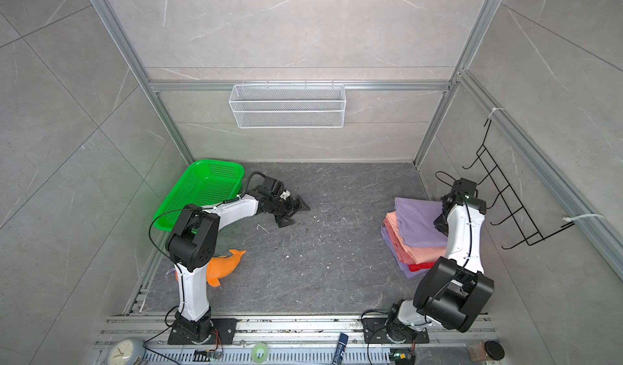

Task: Fold and stack the t-shirts
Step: 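Lower the lavender shirt onto the stack and open the right gripper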

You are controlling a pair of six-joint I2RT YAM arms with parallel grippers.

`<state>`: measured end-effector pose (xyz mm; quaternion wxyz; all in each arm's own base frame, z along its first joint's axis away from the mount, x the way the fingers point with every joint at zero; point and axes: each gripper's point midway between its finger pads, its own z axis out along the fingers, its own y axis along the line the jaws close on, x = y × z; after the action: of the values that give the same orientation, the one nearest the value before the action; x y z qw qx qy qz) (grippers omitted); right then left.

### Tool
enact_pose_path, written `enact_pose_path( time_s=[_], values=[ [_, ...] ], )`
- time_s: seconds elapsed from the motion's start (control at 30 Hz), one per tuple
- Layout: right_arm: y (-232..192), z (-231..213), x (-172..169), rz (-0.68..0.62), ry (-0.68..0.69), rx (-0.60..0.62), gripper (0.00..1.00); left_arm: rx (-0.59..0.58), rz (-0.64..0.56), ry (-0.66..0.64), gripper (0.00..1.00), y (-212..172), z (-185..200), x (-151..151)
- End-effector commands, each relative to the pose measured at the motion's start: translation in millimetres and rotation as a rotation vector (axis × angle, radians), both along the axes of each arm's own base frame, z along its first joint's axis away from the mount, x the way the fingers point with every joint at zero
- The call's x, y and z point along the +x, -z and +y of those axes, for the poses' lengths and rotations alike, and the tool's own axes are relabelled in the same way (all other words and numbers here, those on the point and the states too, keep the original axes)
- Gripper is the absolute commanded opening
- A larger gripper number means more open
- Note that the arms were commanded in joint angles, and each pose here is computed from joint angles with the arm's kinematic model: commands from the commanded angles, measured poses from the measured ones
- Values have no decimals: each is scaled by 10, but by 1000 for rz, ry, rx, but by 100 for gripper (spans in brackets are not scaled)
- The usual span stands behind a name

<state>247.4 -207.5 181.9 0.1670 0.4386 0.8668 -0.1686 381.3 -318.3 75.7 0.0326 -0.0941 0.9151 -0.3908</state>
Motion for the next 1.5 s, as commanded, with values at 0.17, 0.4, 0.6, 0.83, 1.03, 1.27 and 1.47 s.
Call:
enact_pose_path(
  time_s=[0.17,0.4,0.6,0.83,1.03,1.27,1.47],
  values=[
    [-151,777,429,-429,-129,342,56,-44,-64,55,100,-389,-67,-30],
    [170,1101,455,-475,-68,573,63,-39,-71,52,100,-425,-31,-79],
    [413,1040,362,-374,-56,546,57,-32,-76,47,100,-417,6,-144],
    [315,977,191,-328,-33,501,62,-42,-79,9,100,-360,45,-181],
    [514,1043,224,-329,45,594,62,-48,-84,9,100,-351,34,-169],
    [478,1116,72,-306,56,595,60,-45,-96,7,100,-373,37,-150],
    [394,1146,-150,-252,39,547,60,-44,-95,8,100,-365,26,-127]
  ],
)
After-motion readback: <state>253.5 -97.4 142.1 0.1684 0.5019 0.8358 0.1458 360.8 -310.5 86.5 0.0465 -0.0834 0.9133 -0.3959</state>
